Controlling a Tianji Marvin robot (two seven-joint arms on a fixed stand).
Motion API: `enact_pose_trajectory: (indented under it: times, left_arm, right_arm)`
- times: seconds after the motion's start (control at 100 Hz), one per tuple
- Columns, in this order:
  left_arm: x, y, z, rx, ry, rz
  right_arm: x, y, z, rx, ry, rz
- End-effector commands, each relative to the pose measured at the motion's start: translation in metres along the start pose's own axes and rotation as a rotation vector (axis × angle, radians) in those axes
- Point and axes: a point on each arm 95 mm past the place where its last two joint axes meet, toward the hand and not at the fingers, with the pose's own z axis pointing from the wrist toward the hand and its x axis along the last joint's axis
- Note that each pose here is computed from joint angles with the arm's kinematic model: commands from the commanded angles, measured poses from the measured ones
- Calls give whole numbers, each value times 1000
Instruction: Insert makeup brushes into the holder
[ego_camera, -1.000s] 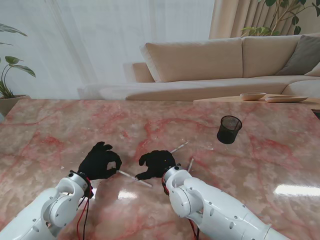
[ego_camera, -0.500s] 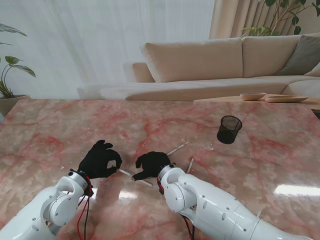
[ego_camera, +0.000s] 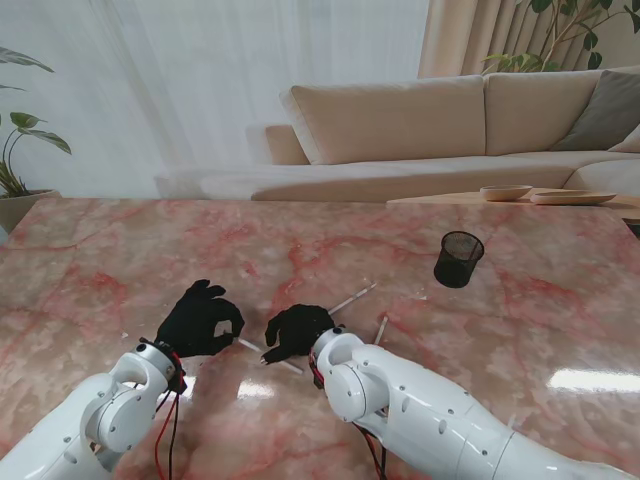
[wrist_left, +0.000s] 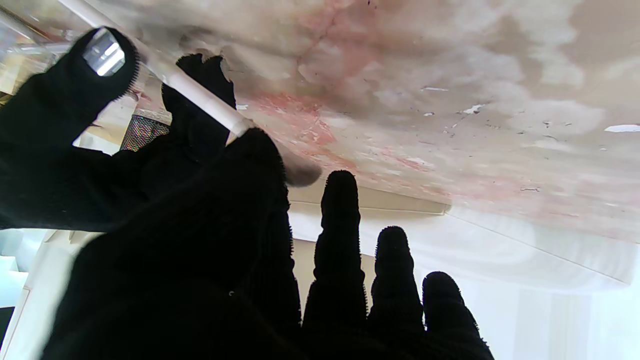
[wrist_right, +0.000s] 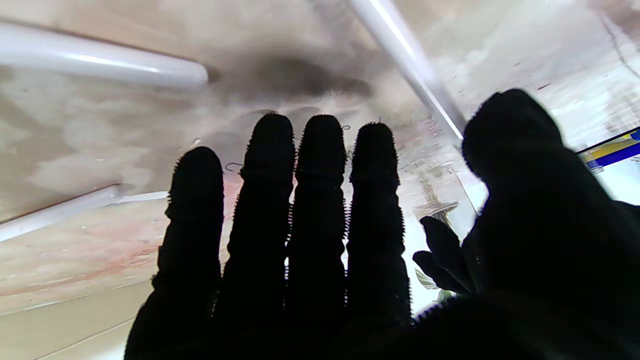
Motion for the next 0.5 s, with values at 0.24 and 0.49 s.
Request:
enact_pose_trajectory:
  times: [0.24, 0.49]
  left_arm:
    - [1, 2, -3, -4, -7, 5]
    - [1, 2, -3, -3, -8, 6]
  right_arm:
    - [4, -11, -2, 70, 6, 35]
    - [6, -12, -2, 81, 4, 62]
